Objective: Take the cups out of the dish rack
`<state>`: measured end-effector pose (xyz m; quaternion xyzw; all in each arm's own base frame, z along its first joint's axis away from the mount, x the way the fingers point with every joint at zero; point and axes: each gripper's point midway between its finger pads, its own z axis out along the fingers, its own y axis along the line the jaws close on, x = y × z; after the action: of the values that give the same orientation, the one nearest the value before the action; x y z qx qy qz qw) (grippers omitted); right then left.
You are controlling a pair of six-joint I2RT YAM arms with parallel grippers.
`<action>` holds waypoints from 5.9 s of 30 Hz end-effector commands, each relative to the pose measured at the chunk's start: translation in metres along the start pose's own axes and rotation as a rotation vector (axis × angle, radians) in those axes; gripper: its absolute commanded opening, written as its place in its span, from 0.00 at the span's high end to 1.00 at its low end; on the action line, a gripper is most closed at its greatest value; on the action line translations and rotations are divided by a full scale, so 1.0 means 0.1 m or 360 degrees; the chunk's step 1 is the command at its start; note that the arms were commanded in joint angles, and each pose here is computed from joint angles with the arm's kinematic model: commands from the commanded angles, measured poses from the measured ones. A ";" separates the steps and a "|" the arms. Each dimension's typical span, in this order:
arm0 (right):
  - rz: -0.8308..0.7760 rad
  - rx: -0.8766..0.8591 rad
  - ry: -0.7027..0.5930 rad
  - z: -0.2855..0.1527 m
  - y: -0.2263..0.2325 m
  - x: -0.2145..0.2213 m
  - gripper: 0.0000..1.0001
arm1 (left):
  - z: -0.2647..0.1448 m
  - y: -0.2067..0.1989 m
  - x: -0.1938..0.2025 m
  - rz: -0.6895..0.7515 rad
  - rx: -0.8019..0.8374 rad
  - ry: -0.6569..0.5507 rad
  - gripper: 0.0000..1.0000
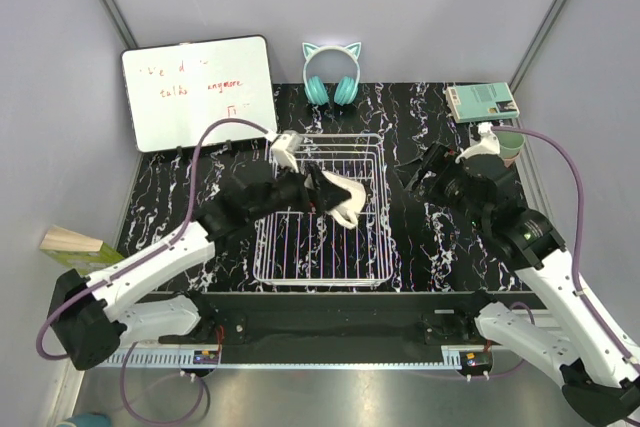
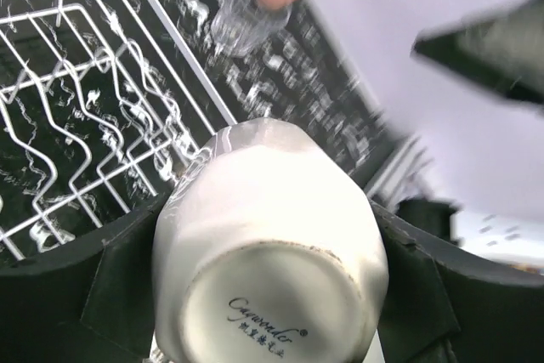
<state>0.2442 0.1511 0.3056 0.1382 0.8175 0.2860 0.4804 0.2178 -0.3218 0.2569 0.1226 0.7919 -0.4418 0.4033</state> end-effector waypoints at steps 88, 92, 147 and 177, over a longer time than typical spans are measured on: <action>0.0402 -0.1175 0.0353 -0.04 1.25 0.64 1.00 | -0.24 -0.54 0.07 -0.0459 0.1147 -0.0049 0.91; 0.0366 -0.1025 0.0233 -0.17 1.06 0.51 1.00 | -0.17 -0.43 0.03 -0.0428 0.1018 -0.0039 0.28; -0.0104 0.1388 0.0212 1.23 -2.13 0.50 1.00 | -0.26 1.34 0.52 -0.0507 -0.0674 0.0152 0.01; 0.0021 0.1134 0.0176 0.89 -1.97 0.53 0.50 | -0.23 1.33 0.53 -0.0520 -0.0668 0.0168 0.01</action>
<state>0.3052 0.0489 0.1038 0.2830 0.8950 -0.0228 0.3441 0.2393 -0.2333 0.1348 -0.0728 0.9027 -0.3138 0.2852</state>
